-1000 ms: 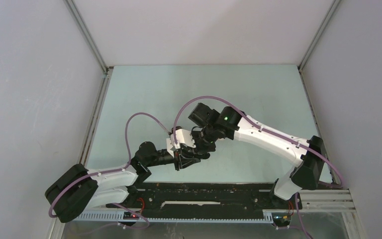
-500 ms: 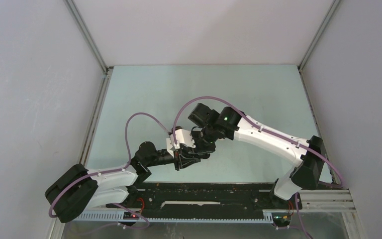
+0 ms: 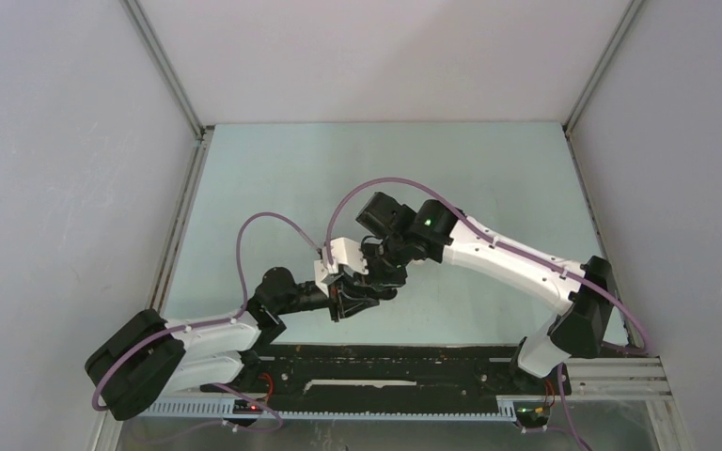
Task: Insert the wireless bluetooth earbuds into the charging case
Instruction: Close the charging case.
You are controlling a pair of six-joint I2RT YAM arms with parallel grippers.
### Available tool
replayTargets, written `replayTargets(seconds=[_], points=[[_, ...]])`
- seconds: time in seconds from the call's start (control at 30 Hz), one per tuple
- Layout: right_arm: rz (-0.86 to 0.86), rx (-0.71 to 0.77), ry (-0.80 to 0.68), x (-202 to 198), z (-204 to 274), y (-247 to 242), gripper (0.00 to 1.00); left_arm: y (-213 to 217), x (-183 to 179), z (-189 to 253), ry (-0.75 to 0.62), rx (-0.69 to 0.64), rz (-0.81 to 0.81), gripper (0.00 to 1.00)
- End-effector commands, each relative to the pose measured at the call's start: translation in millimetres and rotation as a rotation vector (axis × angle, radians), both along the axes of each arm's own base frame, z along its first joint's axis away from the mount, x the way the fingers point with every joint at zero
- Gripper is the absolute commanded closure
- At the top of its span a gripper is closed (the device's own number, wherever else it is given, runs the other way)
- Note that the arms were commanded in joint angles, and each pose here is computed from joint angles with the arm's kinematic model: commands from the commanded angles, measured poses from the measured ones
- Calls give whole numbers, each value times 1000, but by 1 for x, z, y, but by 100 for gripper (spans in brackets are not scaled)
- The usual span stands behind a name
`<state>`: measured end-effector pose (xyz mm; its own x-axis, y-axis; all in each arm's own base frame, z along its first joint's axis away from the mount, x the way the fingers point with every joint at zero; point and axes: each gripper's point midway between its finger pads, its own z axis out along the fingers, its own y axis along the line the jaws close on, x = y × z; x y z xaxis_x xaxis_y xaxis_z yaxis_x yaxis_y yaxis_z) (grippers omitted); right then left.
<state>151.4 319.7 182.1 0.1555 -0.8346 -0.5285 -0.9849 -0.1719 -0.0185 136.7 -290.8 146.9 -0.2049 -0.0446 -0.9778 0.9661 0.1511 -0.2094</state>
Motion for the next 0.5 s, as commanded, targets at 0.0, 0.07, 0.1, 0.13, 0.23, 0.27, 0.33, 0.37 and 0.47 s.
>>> replayTargets(seconds=[0.0,0.07,0.1,0.13,0.23,0.27,0.33,0.37,0.47], points=[[-44,110,-40,13,35,10,76,-7,0,25,-52,-60,-26,100],[-34,131,-21,10,45,7,75,-7,1,25,-53,-60,-25,100],[-20,149,-2,7,51,4,73,-7,1,25,-51,-59,-26,100],[-17,173,14,5,58,1,71,-7,1,25,-52,-59,-25,100],[-53,259,18,11,80,-12,61,-7,1,25,-51,-60,-24,100],[-83,287,10,17,85,-16,56,-7,1,26,-51,-61,-24,100],[-155,337,-5,32,92,-29,49,-8,1,26,-49,-60,-26,100],[-204,360,-23,45,95,-39,48,-8,1,25,-48,-59,-26,100],[-363,461,-117,76,113,-65,47,-9,2,24,-41,-54,-27,100]])
